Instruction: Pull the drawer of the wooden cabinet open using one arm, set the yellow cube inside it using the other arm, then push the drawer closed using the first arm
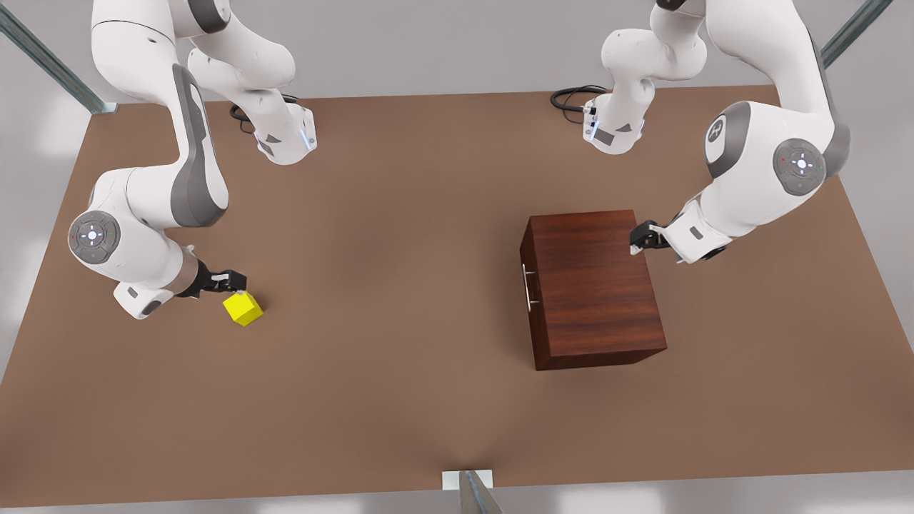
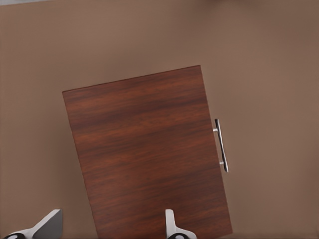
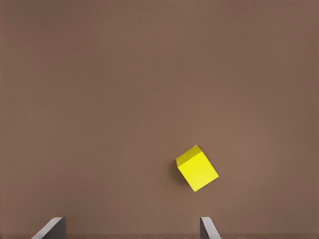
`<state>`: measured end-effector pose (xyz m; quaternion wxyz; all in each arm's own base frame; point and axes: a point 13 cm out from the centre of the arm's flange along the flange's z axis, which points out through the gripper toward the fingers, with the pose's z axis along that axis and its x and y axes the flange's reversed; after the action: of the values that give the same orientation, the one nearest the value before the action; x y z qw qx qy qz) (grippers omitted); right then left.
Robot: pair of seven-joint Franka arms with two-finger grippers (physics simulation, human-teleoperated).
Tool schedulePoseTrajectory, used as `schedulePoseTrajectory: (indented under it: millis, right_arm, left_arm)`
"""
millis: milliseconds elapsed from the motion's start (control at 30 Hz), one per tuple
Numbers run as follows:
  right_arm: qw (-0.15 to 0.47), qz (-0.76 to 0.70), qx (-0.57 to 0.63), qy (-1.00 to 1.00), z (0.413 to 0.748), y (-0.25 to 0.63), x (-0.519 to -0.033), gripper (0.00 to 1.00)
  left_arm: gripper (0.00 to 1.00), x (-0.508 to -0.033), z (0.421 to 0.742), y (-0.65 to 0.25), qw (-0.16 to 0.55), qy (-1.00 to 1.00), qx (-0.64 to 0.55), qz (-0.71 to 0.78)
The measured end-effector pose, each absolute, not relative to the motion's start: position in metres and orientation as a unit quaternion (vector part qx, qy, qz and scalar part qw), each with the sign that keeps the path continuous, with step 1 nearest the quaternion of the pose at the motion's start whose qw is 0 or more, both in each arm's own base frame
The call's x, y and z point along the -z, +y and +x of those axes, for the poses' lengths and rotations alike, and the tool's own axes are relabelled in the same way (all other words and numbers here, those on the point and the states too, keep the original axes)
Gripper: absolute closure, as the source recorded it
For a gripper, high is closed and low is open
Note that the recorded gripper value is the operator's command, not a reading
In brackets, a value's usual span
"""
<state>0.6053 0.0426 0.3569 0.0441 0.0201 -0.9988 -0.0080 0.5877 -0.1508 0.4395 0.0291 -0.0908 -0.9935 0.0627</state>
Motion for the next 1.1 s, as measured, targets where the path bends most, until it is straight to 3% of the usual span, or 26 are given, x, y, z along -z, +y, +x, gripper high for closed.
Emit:
schedulePoseTrajectory:
  millis: [267,400,500,700,900,1100]
  right_arm:
    - [0.056,-0.079,0.006,-0.995,0.600,-0.031,-0.349,0.00]
    - [0.063,-0.155,0.014,-0.986,0.605,-0.041,-0.319,0.00]
    - [0.082,-0.210,0.017,-0.974,0.583,-0.048,-0.263,0.00]
    - [0.069,-0.299,0.022,-0.951,0.573,-0.064,-0.200,0.00]
    - [0.049,-0.373,0.034,-0.926,0.588,-0.070,-0.151,0.00]
    - [0.047,-0.428,0.031,-0.902,0.563,-0.082,-0.109,0.00]
  left_arm:
    - [0.00,-0.414,0.582,-0.203,0.038,-0.989,-0.016,-0.140]
    - [0.00,-0.365,0.541,-0.354,0.045,-0.971,0.038,-0.233]
    - [0.00,-0.318,0.538,-0.417,0.036,-0.972,0.070,-0.222]
    - [0.00,-0.226,0.556,-0.422,0.023,-0.984,0.127,-0.124]
    - [0.00,-0.214,0.567,-0.416,-0.024,-0.984,0.166,-0.058]
    - [0.00,-0.207,0.574,-0.402,-0.049,-0.980,0.193,-0.004]
